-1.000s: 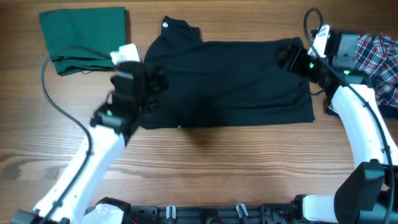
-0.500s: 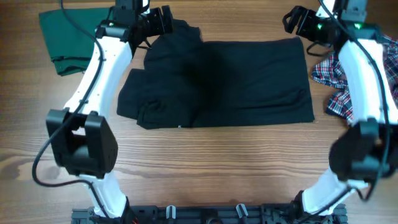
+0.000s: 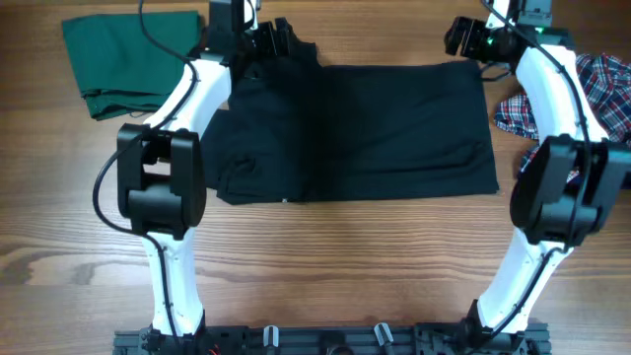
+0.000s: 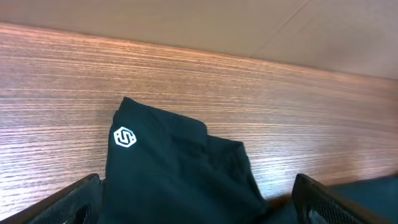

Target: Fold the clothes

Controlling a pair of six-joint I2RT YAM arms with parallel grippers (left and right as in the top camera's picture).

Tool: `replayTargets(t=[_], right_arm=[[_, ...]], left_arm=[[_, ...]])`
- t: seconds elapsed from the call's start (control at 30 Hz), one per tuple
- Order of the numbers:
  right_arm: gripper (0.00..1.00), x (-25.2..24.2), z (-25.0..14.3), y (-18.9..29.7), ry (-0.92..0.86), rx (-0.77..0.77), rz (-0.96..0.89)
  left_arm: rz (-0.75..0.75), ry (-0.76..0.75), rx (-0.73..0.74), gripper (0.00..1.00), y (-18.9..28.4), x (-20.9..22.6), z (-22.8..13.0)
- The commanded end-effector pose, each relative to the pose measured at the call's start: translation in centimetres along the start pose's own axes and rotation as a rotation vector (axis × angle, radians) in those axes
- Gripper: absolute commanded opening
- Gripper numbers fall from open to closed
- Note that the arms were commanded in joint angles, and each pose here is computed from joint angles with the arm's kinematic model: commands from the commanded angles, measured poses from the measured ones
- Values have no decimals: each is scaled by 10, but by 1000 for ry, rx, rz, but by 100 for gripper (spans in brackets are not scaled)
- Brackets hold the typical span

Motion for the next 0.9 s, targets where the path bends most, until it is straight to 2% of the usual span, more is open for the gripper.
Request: replayTargets(t=[0.0,0.27,0.4,0.6,0.87], right_arm=[[100,-11,-5,-23,13,20,-61],[100,-22,-21,-47,8,83,-115],[100,-24,-29,-53,4,117,-121],[100,-26,-33,-55,2,138,-125],[100,-28,-41,-61,5,175,-133]], left_arm=[[-13,-24,-19,98,-11,5,0],[20,16,-17,96,-33,17,-16],[93,19,-22,93,-39,26,-21],[98,27,-8,94,-52,34,-34],[92,24,-40,91,-55,36,-31]])
Point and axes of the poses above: each gripper's point midway between its finger pads, its own y axis back along the fingers, its own x axis along the line the jaws close on, z = x × y, the point moved 9 cm from there along y, back along the fingers, and after that the axes turned 2 degrees about -y, right-handed, at the moved point
